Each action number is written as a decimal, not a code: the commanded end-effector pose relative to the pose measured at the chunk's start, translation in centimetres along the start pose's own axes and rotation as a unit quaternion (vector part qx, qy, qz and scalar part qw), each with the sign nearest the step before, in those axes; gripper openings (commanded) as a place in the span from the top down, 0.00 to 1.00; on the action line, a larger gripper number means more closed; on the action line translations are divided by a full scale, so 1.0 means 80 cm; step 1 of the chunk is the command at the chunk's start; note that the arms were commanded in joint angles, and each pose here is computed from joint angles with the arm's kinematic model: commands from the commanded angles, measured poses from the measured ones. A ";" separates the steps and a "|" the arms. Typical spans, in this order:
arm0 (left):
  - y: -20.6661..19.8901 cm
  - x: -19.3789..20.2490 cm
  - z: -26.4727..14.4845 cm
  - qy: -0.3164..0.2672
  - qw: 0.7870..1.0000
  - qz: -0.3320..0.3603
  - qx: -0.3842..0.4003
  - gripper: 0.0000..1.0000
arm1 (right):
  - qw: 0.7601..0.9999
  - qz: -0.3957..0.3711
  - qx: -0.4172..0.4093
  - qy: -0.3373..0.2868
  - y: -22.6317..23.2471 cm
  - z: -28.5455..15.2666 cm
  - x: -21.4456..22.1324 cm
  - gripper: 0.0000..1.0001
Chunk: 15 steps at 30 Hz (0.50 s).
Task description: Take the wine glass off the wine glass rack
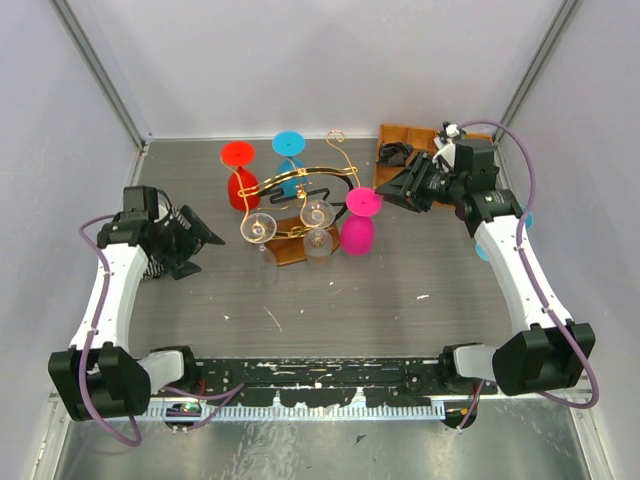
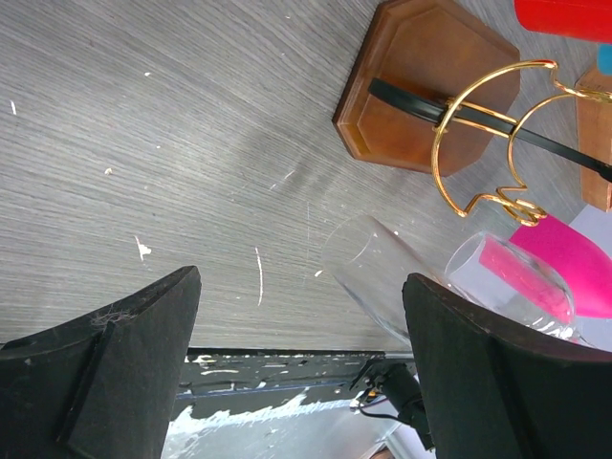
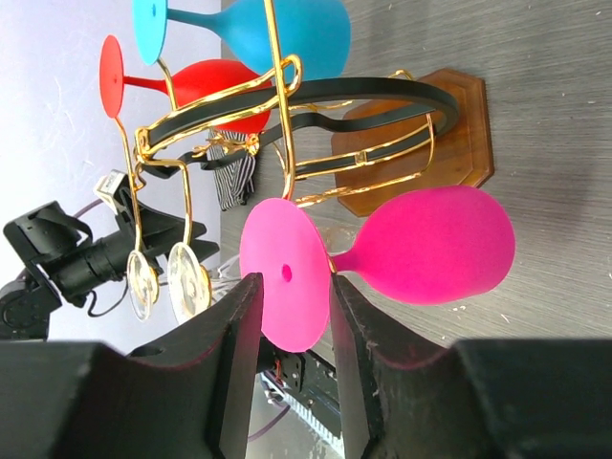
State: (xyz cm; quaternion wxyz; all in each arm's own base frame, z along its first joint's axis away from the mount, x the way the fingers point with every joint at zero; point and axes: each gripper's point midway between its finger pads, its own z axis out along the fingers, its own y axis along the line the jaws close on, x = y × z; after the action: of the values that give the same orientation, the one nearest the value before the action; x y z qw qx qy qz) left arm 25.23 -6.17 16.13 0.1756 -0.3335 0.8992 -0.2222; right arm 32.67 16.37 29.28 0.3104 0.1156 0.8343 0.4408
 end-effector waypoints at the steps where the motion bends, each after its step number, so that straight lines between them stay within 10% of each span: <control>1: -0.002 0.008 -0.007 0.003 1.000 0.002 0.011 0.07 | 1.000 -0.026 -0.013 -0.005 0.009 -0.008 0.005 0.60; 15: 0.000 0.010 -0.004 0.007 1.000 -0.003 0.010 0.07 | 0.999 -0.035 -0.033 0.006 0.021 -0.005 0.014 0.67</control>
State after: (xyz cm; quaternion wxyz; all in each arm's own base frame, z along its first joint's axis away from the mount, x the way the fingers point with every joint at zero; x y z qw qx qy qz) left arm 25.16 -6.18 16.44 0.1818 -0.3321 0.8980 -0.2242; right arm 32.02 16.70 27.76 0.2918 0.1134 0.8439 0.4357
